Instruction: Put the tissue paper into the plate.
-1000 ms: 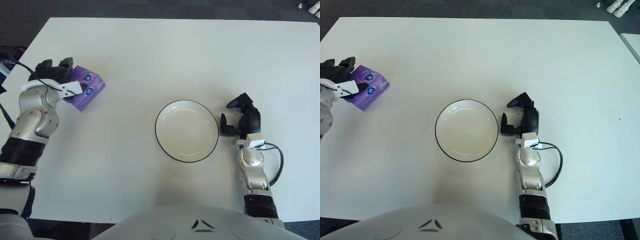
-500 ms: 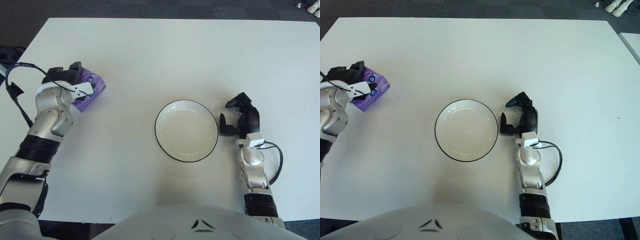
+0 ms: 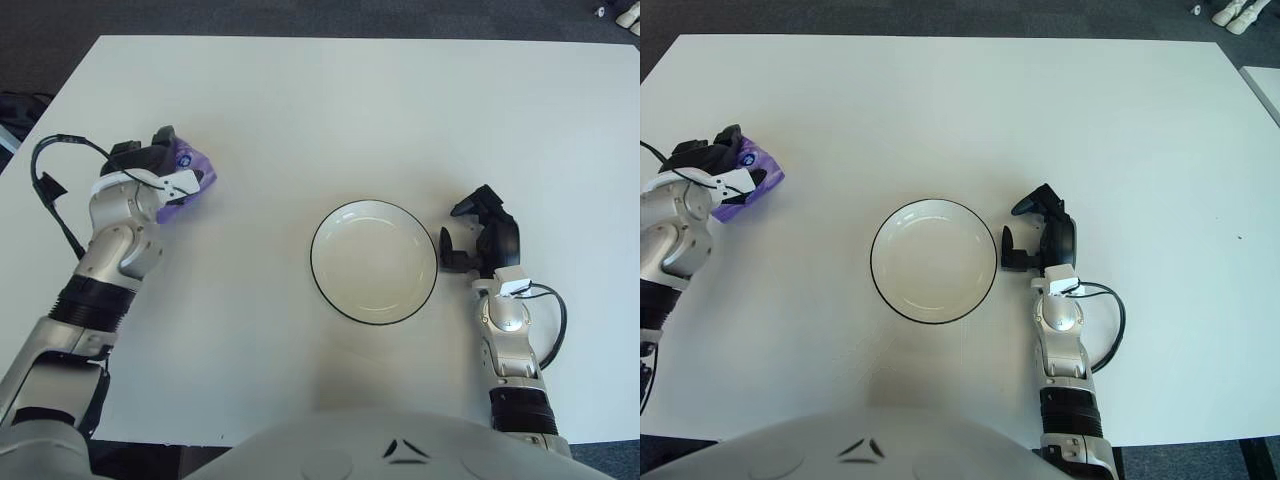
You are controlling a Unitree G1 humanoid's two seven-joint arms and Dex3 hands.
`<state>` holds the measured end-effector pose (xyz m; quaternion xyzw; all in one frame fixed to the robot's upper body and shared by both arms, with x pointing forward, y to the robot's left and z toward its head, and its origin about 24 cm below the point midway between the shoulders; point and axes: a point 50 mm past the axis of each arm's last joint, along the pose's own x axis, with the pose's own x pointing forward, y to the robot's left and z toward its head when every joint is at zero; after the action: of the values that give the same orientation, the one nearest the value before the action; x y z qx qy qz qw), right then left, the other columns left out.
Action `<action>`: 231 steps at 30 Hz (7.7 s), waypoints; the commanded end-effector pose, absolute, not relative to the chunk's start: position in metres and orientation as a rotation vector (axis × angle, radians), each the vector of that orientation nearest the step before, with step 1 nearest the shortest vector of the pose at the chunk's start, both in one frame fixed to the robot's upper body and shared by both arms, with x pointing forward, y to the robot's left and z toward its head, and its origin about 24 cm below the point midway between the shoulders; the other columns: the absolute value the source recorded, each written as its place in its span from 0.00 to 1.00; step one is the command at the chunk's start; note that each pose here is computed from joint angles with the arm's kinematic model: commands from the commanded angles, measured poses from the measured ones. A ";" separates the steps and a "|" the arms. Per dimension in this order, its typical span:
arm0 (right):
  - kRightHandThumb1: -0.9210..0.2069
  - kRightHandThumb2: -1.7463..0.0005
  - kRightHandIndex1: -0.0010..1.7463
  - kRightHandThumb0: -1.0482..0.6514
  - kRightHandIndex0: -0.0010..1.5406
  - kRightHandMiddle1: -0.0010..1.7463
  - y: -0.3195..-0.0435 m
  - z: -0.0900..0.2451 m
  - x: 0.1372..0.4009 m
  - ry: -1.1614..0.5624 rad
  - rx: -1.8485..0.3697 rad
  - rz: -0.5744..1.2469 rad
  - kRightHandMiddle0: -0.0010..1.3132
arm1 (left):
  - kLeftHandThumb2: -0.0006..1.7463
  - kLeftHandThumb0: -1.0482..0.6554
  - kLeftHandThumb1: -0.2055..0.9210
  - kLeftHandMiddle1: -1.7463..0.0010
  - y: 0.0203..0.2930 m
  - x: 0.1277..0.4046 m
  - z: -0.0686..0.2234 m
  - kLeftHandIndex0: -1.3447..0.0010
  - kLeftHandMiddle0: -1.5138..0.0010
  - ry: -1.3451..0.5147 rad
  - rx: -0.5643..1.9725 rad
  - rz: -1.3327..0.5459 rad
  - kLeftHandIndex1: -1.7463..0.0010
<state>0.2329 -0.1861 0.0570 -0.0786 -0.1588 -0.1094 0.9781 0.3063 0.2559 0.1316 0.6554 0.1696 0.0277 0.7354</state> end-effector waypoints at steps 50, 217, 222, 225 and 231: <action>0.84 0.03 0.96 0.61 0.58 1.00 -0.194 0.040 0.227 -0.232 -0.147 -0.219 0.48 | 0.55 0.00 1.00 0.86 0.246 0.251 0.131 1.00 1.00 0.420 1.519 -0.042 0.98; 0.82 0.06 0.92 0.61 0.60 1.00 -0.212 0.040 0.213 -0.178 -0.211 -0.246 0.46 | 0.92 0.28 0.26 0.00 0.208 0.303 0.028 0.40 0.11 -0.071 0.091 0.421 0.00; 0.82 0.06 0.91 0.61 0.60 1.00 -0.211 0.040 0.213 -0.182 -0.217 -0.247 0.46 | 0.91 0.28 0.26 0.00 0.206 0.303 0.037 0.41 0.10 -0.090 0.061 0.421 0.00; 0.82 0.06 0.92 0.61 0.60 1.00 -0.211 0.039 0.213 -0.182 -0.219 -0.247 0.46 | 0.91 0.28 0.27 0.00 0.206 0.303 0.040 0.41 0.09 -0.096 0.046 0.423 0.00; 0.82 0.06 0.92 0.61 0.60 1.00 -0.211 0.039 0.213 -0.181 -0.214 -0.246 0.46 | 0.91 0.28 0.27 0.00 0.206 0.302 0.044 0.41 0.08 -0.100 0.010 0.424 0.00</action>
<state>0.2199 -0.2044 0.0545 -0.1026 -0.1342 -0.1089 0.9796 0.3112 0.2059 0.0644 0.0181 -0.0992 0.2110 0.9723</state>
